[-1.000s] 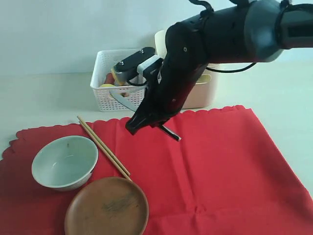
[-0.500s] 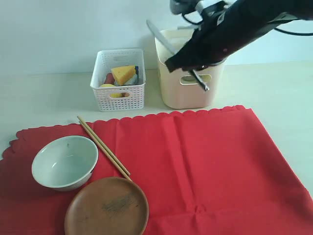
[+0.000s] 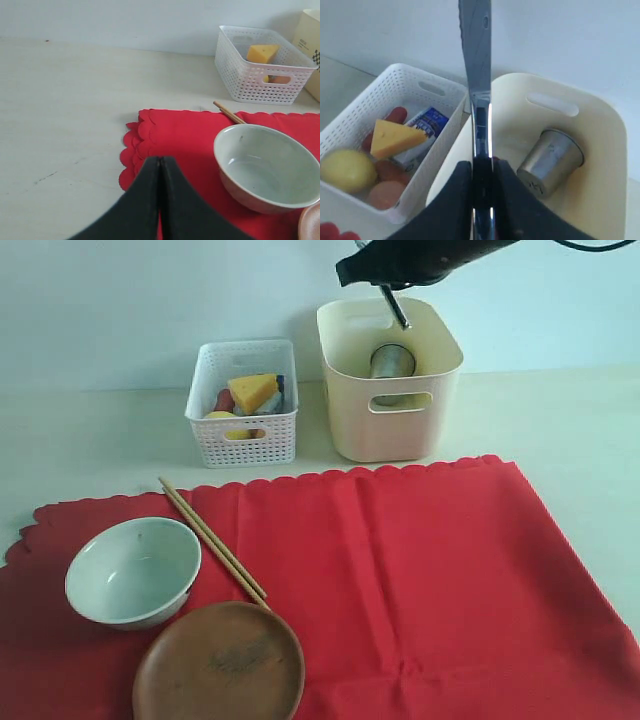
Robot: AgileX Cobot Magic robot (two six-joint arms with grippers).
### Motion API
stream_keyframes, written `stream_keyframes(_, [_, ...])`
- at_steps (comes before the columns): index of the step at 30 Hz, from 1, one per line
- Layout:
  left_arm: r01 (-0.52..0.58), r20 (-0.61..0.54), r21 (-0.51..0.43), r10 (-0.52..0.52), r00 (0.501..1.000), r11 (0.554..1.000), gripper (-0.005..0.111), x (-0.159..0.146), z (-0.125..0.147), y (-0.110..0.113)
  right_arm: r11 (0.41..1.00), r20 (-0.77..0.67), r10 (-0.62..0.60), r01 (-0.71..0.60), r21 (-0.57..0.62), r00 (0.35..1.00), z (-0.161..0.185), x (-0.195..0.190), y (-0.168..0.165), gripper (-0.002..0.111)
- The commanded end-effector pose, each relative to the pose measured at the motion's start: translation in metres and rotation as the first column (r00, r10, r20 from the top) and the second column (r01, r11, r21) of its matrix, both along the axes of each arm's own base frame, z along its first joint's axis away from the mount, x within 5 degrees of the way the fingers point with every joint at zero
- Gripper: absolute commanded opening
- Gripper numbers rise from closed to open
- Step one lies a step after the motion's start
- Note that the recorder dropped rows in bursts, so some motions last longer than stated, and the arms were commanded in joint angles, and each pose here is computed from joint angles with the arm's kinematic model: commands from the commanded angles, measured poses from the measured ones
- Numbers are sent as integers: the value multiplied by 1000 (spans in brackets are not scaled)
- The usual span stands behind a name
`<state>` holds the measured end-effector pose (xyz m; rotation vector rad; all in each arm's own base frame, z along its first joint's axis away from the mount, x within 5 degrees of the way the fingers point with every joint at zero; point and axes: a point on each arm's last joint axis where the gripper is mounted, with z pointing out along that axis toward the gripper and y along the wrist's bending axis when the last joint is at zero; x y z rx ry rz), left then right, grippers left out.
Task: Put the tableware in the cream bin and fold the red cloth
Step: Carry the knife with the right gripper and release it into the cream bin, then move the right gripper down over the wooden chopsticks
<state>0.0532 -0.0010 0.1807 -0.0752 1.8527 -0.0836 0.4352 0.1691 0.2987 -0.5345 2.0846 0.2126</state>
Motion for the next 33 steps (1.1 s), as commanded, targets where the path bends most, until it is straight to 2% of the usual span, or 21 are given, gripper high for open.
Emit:
stream_keyframes(1, [-3,11,0,3,1000,1000,1,0,0,0,998,-11,-63,63,19,998,-27,40,-9,0])
stream_keyframes(6, [-3,11,0,3,1000,1000,1,0,0,0,996,-69,-93,93,1,993,-64,64,-17,0])
stream_keyframes(14, [-3,11,0,3,1000,1000,1,0,0,0,994,-154,-80,67,-89,985,-114,72,-19,0])
stream_keyframes(17, [-3,11,0,3,1000,1000,1,0,0,0,990,-183,-45,18,-143,982,-122,70,-20,10])
stream_keyframes(19, [-3,11,0,3,1000,1000,1,0,0,0,988,-209,-39,7,-153,977,-123,68,-20,25])
stream_keyframes(22, [-3,11,0,3,1000,1000,1,0,0,0,984,-203,-33,-4,-176,979,-107,68,-21,46])
stream_keyframes(25, [-3,11,0,3,1000,1000,1,0,0,0,985,-212,-26,-11,-174,977,-83,63,-21,60])
stream_keyframes(28, [-3,11,0,3,1000,1000,1,0,0,0,984,-226,-20,-21,-177,974,-56,54,-24,66])
stream_keyframes(33, [-3,11,0,3,1000,1000,1,0,0,0,991,-224,-2,-29,-134,975,-6,31,-27,66])
